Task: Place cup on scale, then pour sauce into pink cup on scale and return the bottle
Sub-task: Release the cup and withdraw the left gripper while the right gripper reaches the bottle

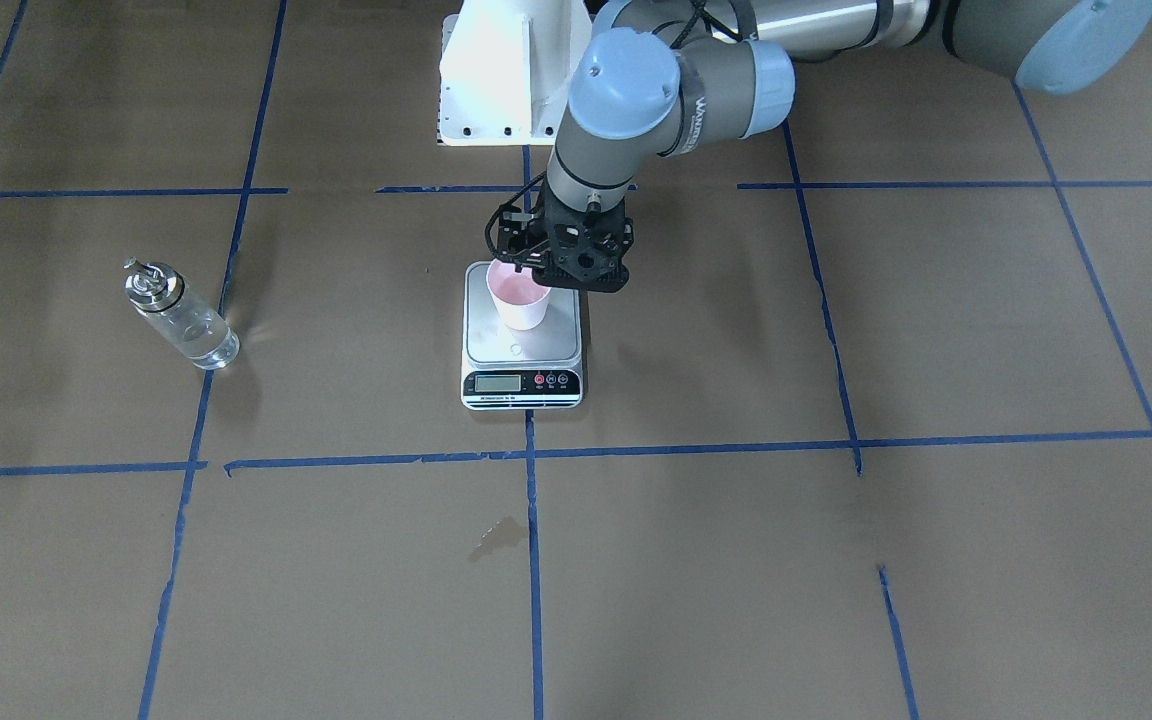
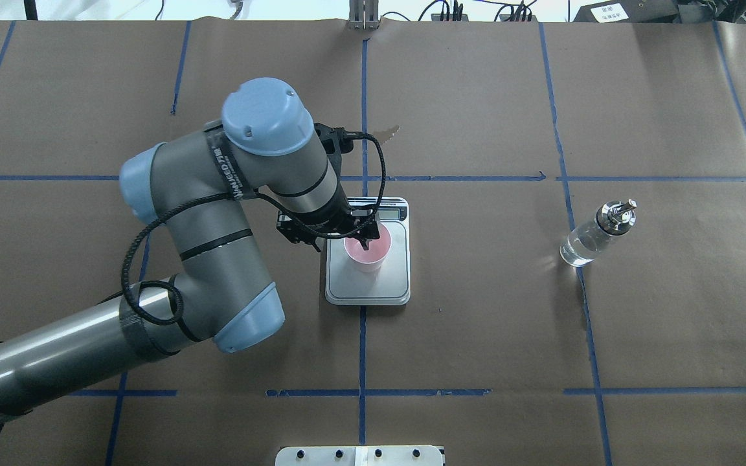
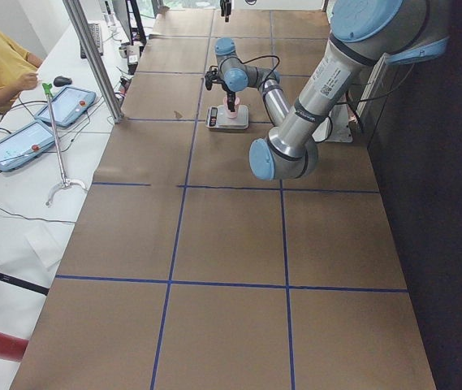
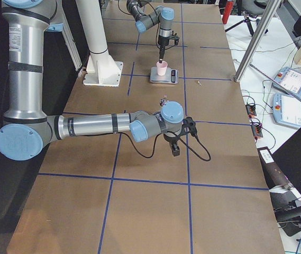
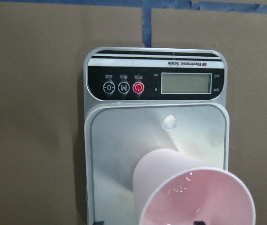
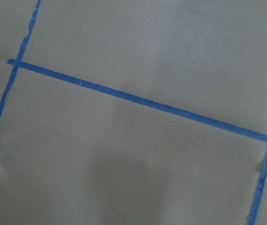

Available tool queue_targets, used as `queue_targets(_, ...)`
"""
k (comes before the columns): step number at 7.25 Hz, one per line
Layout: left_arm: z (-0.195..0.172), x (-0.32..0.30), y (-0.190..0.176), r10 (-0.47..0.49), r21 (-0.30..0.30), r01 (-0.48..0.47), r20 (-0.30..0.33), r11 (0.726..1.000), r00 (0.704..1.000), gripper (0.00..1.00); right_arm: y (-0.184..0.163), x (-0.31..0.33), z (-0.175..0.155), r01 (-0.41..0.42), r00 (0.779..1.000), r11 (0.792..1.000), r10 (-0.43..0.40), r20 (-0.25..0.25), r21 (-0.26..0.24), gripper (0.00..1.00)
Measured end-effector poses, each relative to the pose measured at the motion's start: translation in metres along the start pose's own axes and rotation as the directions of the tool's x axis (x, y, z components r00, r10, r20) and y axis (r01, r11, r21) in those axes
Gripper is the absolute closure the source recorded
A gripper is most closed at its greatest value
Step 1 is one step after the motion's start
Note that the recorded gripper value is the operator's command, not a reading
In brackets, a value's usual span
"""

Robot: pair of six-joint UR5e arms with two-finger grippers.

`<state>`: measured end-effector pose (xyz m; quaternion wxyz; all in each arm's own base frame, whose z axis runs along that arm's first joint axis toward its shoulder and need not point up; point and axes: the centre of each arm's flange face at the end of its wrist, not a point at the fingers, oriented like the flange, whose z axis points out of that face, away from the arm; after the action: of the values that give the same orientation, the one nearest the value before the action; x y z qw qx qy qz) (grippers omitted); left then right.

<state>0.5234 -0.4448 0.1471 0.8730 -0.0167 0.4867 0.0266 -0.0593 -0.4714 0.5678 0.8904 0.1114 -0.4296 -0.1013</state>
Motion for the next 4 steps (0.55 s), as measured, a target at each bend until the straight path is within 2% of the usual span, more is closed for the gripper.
queue_targets(2,-0.028,-0.026,-0.001,-0.004,0.041,0.005,-0.023,0.999,1.000,0.00,0.024,-0.053,0.012,-0.098,0.995,0.994,0.096,0.037,0.050,0.02)
queue_targets(4,-0.050,-0.041,-0.013,-0.019,0.084,0.022,-0.030,0.996,0.999,0.00,0.060,-0.126,0.016,-0.158,0.987,0.986,0.156,0.034,0.046,0.03)
